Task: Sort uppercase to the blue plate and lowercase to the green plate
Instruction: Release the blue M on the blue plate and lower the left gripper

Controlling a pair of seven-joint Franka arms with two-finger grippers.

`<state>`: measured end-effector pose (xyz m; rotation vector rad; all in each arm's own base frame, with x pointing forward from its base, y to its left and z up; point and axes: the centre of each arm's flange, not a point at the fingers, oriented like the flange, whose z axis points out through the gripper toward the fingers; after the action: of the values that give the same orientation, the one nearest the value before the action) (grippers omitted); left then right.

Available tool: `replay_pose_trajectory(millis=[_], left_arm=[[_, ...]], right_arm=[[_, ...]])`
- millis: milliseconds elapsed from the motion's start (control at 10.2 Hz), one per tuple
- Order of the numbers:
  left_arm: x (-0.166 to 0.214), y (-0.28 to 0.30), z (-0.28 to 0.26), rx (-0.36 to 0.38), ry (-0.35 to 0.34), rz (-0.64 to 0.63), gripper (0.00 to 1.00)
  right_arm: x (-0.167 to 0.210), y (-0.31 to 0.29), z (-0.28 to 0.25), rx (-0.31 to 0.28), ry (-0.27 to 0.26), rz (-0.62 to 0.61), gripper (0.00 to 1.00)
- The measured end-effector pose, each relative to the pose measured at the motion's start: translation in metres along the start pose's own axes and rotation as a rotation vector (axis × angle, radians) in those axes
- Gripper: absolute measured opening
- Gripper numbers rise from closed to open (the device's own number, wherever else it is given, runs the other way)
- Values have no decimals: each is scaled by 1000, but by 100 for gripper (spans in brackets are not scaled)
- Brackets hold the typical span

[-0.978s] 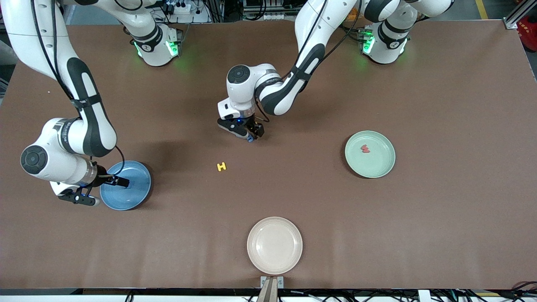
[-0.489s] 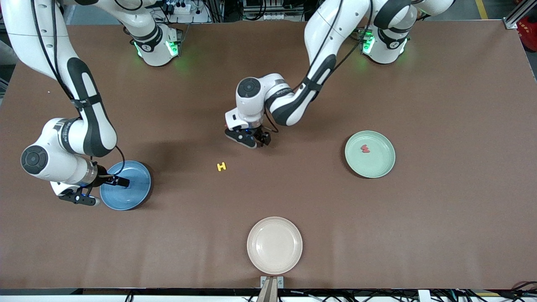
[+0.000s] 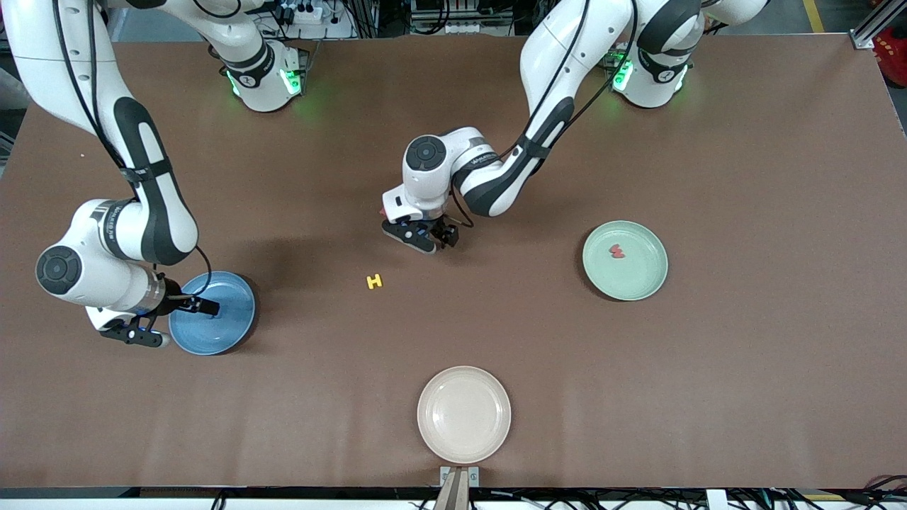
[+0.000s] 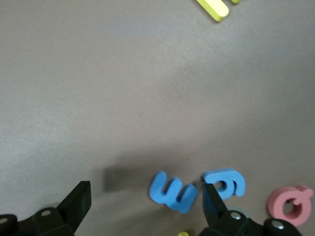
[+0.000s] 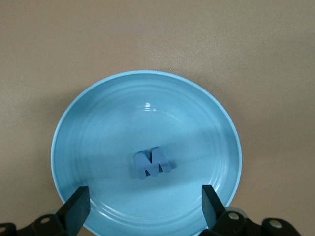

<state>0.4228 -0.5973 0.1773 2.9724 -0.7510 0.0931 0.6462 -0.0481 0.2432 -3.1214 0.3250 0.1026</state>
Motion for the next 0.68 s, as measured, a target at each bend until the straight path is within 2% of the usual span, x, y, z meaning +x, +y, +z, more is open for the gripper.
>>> replay_pose_trajectory(millis=[684], left_arm=[[-9,0,11,10,-25,4,100]], right_arm=[[0,0,0,0,-1,0,100]])
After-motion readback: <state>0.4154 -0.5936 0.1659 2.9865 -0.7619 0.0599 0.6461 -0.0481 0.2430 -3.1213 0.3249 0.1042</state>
